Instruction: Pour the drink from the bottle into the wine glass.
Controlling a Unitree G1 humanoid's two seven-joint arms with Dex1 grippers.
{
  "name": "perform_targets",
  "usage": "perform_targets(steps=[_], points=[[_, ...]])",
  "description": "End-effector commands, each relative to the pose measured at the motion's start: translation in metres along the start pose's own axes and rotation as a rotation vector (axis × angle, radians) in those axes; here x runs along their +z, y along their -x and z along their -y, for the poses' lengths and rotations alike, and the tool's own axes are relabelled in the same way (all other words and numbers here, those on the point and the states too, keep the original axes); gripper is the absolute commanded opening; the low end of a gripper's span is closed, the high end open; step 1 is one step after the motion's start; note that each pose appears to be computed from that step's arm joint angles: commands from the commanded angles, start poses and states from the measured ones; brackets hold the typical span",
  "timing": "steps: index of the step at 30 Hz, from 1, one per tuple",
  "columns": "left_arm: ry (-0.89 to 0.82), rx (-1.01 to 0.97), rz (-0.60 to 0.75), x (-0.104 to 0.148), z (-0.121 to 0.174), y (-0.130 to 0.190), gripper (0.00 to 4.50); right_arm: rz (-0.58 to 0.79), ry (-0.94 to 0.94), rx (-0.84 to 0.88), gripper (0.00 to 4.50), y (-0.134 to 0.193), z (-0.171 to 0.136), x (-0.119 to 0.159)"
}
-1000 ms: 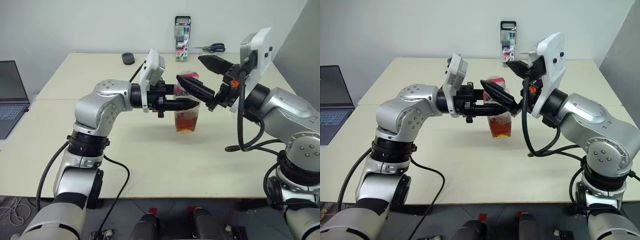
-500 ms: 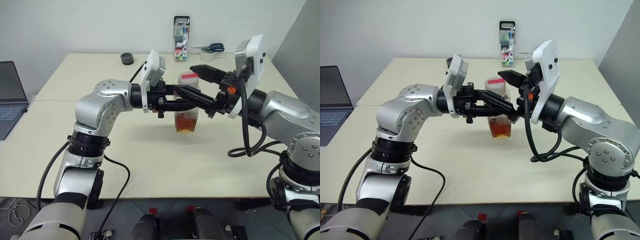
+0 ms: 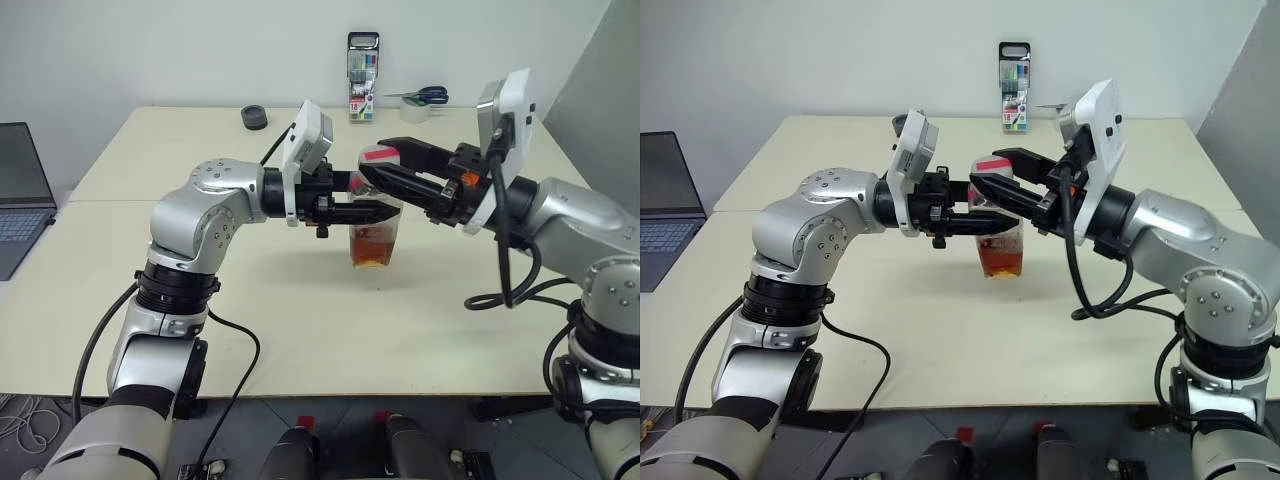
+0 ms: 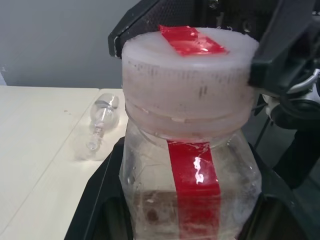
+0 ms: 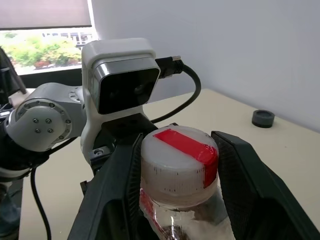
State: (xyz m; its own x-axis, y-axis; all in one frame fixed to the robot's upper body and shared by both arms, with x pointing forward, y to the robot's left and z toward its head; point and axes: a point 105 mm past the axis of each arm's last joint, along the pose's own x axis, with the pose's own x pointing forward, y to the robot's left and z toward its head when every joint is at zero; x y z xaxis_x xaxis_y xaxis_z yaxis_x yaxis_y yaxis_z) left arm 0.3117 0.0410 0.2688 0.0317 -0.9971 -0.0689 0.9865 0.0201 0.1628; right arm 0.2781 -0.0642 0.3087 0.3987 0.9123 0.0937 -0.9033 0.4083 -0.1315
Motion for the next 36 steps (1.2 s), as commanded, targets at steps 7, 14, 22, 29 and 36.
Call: perform_targets(steps=[7, 14, 22, 29, 36], points=[[-0.075, -0.116, 0.037, 0.032, 0.015, -0.004, 1.97, 0.008, -0.007, 0.445, 1.83, -0.019, -0.006, 0.018], [-0.075, -0.087, 0.036, 0.031, 0.014, -0.002, 1.97, 0.037, 0.034, 0.379, 2.18, -0.019, 0.011, 0.024], [-0.073, -0.016, 0.039, 0.025, 0.008, 0.004, 1.97, -0.031, 0.066, 0.242, 4.47, 0.018, 0.013, 0.025], [-0.067, 0.019, 0.048, 0.023, 0.003, 0.005, 1.97, 0.014, 0.073, 0.112, 4.47, 0.018, -0.006, 0.021], [-0.076, 0.041, 0.057, 0.024, -0.003, 0.003, 1.97, 0.059, 0.113, -0.022, 4.47, 0.006, -0.007, 0.013]])
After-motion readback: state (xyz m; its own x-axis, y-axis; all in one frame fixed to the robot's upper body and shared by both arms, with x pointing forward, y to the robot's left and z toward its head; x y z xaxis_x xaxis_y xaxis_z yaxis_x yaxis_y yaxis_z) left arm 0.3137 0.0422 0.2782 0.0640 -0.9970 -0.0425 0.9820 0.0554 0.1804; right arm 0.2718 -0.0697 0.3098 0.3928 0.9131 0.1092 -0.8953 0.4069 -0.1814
